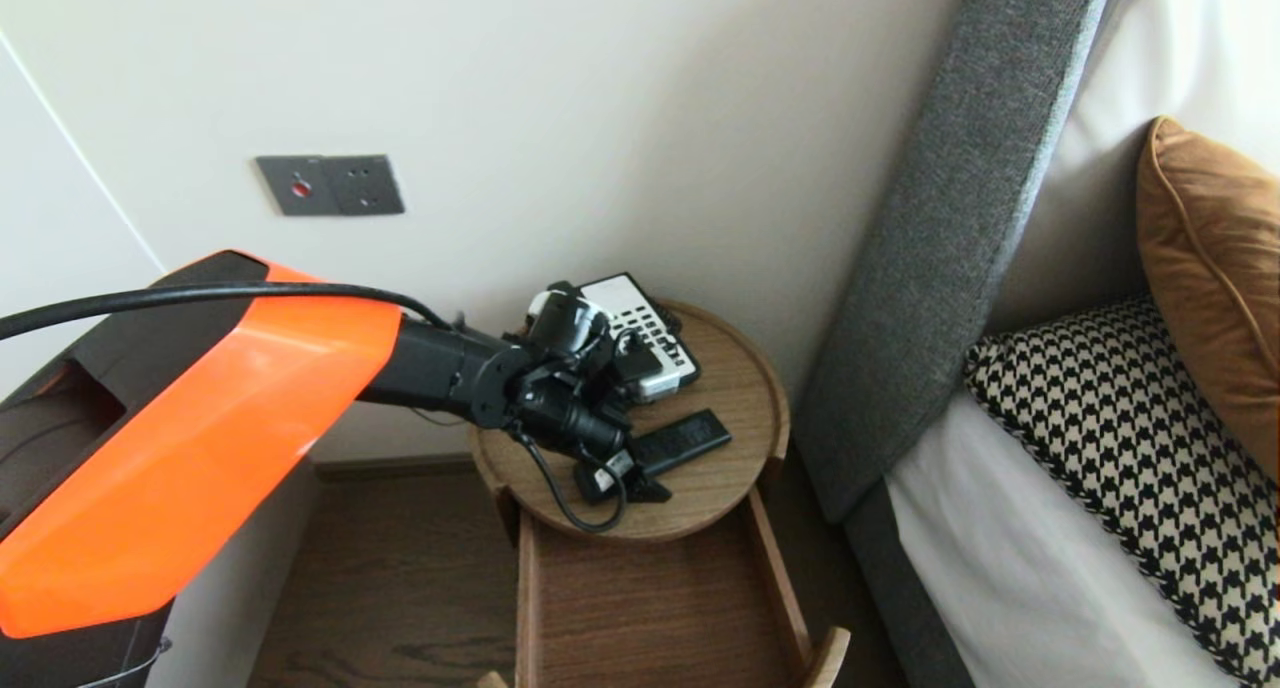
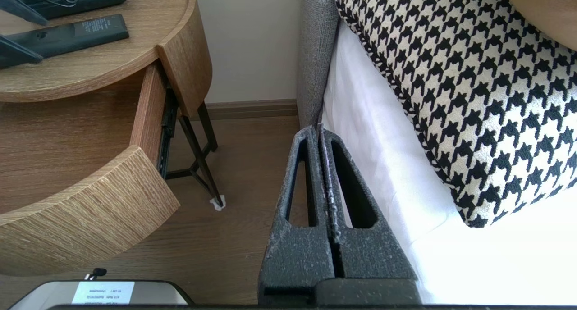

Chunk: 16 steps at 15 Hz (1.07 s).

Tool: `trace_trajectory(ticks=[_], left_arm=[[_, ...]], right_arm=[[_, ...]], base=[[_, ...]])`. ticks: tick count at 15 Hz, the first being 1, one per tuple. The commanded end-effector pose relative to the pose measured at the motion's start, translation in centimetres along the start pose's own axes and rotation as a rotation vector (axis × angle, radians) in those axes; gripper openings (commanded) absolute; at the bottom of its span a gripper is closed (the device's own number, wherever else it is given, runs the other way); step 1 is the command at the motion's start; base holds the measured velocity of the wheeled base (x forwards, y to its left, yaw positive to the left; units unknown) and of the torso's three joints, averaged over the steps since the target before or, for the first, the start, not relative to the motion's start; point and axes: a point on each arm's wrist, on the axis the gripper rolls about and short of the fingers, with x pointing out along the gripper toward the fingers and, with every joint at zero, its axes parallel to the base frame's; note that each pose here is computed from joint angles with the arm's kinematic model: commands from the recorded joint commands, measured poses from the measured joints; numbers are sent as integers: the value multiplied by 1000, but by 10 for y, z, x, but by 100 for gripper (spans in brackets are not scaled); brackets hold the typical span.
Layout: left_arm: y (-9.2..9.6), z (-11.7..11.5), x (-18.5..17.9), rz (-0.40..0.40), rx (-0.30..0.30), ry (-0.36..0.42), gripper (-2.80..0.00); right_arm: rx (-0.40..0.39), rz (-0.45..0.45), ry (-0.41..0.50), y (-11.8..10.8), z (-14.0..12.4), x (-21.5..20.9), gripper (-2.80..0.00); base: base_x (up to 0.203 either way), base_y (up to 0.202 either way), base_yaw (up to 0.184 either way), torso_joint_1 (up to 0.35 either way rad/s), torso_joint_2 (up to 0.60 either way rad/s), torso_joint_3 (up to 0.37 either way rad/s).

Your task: Put the remote controls on the table in the drawer one by one

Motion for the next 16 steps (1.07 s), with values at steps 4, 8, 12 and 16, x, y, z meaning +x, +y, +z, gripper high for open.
trace_trajectory(ticks=[4, 8, 12, 16], left_arm=[[1, -5, 12, -5, 3, 2, 0], [2, -5, 13, -3, 3, 2, 0], [1, -6, 14, -6, 0, 5, -280], [0, -8, 16, -10, 2, 13, -280]], right_arm=[[0, 0, -4, 0, 0, 0, -280], [0, 0, -4, 0, 0, 0, -280], [0, 0, -6, 0, 0, 0, -280], [0, 0, -4, 0, 0, 0, -280]], base=[[0, 0, 0, 0, 0, 0], [0, 0, 0, 0, 0, 0], [0, 0, 0, 0, 0, 0], [0, 0, 0, 0, 0, 0]])
